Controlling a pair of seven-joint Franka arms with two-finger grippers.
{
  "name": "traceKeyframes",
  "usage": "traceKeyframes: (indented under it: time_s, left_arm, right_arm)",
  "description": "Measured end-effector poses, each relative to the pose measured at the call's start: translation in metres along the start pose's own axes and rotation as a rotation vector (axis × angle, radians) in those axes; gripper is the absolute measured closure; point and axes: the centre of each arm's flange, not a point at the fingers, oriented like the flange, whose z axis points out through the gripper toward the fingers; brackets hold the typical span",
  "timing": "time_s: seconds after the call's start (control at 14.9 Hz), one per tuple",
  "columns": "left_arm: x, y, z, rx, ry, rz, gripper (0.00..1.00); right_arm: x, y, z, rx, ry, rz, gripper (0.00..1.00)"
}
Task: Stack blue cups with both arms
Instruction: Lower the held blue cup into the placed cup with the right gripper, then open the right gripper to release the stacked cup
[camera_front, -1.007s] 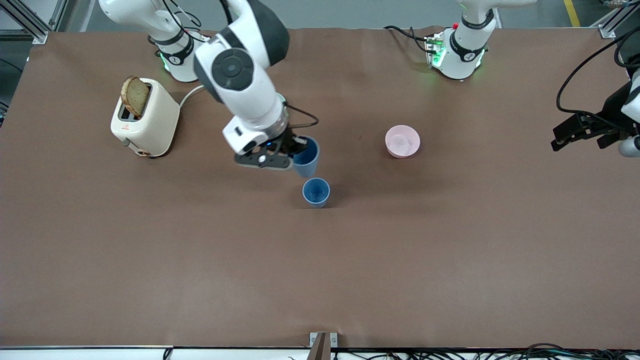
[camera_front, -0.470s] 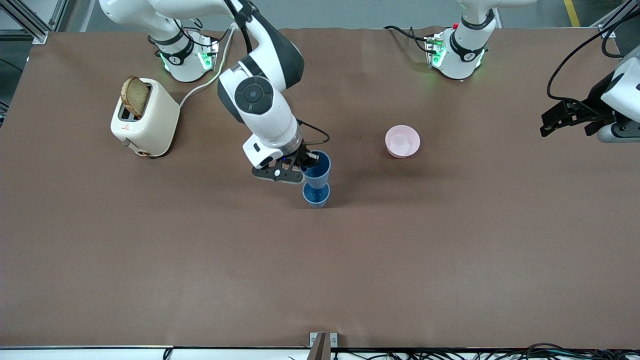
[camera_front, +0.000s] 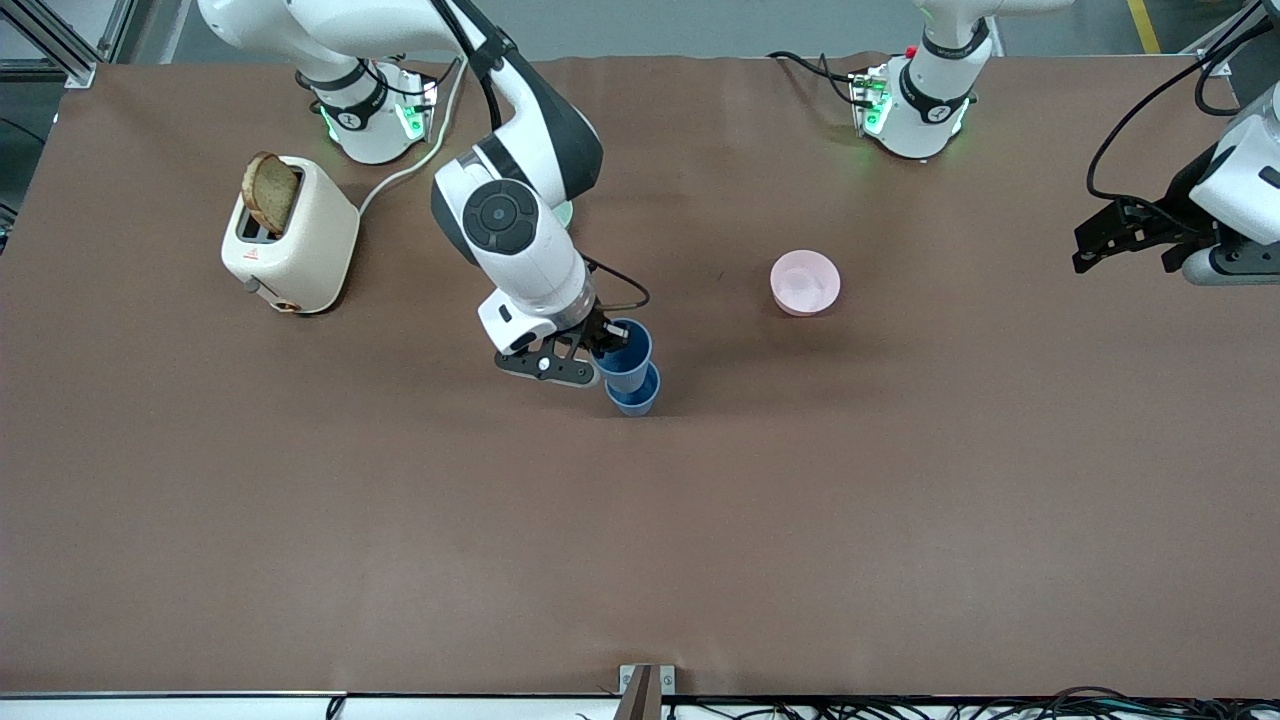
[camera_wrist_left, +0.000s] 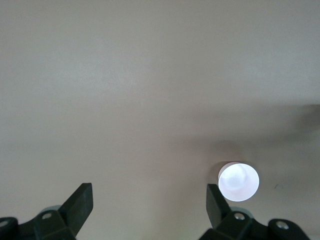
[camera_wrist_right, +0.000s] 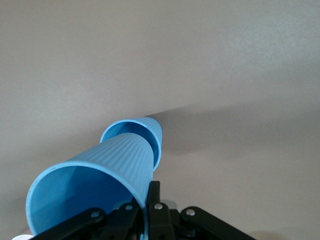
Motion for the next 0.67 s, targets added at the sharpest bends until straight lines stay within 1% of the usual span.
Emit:
traceKeyframes:
  time_s: [0.27, 0.47, 0.6, 0.67]
  left_arm:
    - [0.000, 0.000, 0.000, 0.000, 0.001, 0.000, 0.00]
    - [0.000, -0.001, 0.000, -0.001, 0.001, -0.002, 0.00]
    - [0.001, -0.001, 0.001, -0.003, 0.000, -0.003, 0.00]
    - [0.001, -0.001, 0.001, -0.004, -0.001, -0.003, 0.00]
  right_arm:
    - [-0.002, -0.004, 0.027, -0.008, -0.006, -0.005, 0.95]
    - [-0.002, -0.004, 0.033, -0.013, -0.010, -0.006, 0.95]
    - [-0.002, -0.004, 0.035, -0.015, -0.012, -0.006, 0.93]
    - [-0.002, -0.003, 0.037, -0.017, -0.013, -0.006, 0.90]
